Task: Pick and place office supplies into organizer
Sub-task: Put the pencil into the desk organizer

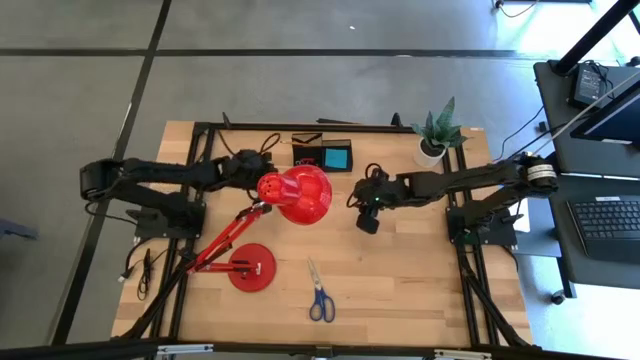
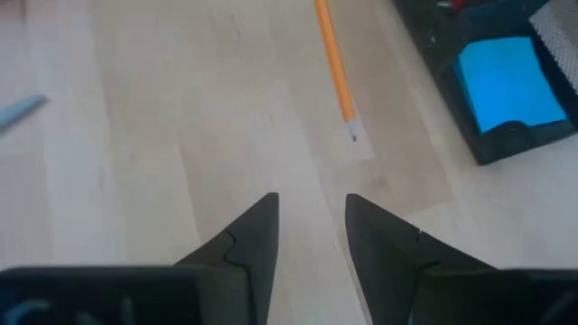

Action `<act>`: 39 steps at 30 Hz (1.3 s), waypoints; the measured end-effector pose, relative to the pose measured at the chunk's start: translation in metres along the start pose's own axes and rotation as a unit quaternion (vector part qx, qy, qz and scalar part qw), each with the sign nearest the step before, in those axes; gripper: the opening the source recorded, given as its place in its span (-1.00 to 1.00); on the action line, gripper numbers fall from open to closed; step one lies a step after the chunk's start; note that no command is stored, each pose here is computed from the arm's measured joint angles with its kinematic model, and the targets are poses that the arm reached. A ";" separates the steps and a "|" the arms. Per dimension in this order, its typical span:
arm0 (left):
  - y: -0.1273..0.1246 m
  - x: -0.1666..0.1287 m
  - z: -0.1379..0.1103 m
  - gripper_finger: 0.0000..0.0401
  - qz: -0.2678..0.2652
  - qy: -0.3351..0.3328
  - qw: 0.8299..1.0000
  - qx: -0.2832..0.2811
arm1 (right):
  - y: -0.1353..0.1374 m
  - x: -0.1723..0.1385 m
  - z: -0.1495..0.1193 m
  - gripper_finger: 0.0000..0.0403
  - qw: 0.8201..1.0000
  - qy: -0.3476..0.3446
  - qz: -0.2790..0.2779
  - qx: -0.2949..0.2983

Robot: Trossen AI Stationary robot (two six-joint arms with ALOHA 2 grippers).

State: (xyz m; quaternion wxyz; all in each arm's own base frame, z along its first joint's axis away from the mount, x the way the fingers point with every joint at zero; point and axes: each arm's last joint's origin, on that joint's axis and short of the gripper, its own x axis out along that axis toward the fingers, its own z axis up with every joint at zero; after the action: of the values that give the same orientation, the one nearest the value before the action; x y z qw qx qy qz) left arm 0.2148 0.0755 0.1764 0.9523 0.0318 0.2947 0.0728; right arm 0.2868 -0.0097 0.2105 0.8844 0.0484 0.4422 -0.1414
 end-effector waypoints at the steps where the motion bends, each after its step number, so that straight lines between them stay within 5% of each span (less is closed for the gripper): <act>1: 0.001 -0.002 0.006 -0.98 0.000 0.003 1.000 0.009 | -0.001 -0.003 0.001 -0.35 1.000 -0.005 0.001 0.001; 7: 0.011 -0.029 0.039 -0.98 0.051 0.033 0.997 0.043 | -0.002 -0.008 -0.002 -0.35 1.000 0.005 -0.001 -0.001; 17: 0.044 -0.070 0.059 -0.98 0.129 0.051 0.989 0.056 | -0.002 -0.008 -0.003 -0.35 1.000 0.012 -0.002 -0.003; 29: 0.074 -0.087 0.060 -0.98 0.179 0.080 0.980 0.044 | -0.003 -0.008 -0.003 -0.35 1.000 0.012 -0.003 -0.006; 39: 0.092 -0.071 0.046 -0.98 0.150 0.117 0.982 0.018 | -0.005 -0.007 -0.002 -0.35 1.000 0.010 -0.004 -0.020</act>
State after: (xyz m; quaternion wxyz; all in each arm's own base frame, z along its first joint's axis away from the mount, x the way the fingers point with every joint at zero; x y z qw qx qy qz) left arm 0.1724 0.1546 0.2634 0.8889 0.0841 0.3969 0.2129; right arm 0.2796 -0.0120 0.2153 0.8801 0.0305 0.4539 -0.1361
